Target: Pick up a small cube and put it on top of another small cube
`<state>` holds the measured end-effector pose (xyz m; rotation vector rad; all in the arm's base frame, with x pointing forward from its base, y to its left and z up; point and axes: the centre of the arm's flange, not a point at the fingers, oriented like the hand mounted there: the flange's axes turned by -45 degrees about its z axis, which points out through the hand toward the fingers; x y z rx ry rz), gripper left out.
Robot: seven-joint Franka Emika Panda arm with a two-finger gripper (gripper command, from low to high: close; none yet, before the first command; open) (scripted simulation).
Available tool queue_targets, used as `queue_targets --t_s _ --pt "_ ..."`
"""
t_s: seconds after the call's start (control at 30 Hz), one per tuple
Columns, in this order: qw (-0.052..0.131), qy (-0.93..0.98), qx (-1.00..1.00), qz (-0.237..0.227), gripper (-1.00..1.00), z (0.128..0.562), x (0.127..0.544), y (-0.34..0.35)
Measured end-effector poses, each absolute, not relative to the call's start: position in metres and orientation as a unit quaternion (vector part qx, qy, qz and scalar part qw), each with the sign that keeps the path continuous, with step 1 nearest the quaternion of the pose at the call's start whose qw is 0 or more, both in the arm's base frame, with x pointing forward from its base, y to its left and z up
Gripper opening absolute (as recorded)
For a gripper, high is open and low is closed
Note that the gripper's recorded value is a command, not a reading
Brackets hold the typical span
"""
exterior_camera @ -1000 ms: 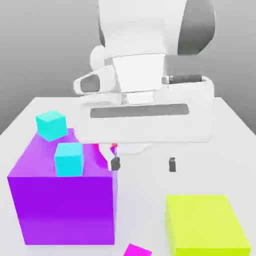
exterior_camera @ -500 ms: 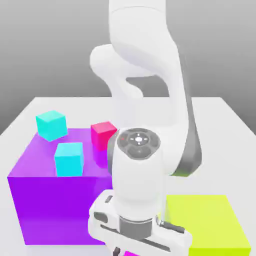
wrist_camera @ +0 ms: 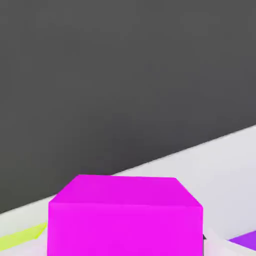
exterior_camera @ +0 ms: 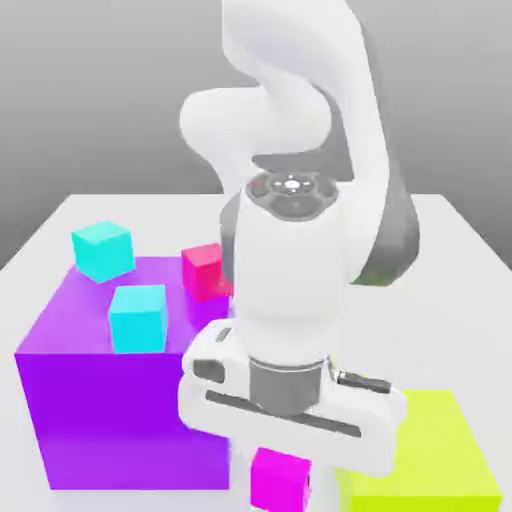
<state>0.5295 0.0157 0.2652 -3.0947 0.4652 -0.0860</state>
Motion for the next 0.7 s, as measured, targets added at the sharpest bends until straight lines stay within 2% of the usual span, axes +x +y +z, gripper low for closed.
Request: queue_targets --t_s 0.23,0.4,0.6,0.7 --pt "0.019 0.145 -0.989 -0.027 -1.00 0.346 0.493 -0.024" --pt "0.021 0.136 -0.990 -0.026 -1.00 0.396 0.456 -0.042" --pt "0.025 0.125 -0.992 -0.002 -1.00 0.426 0.395 -0.048" --pt "0.016 0.119 -0.993 0.000 -1.00 0.443 0.366 -0.053"
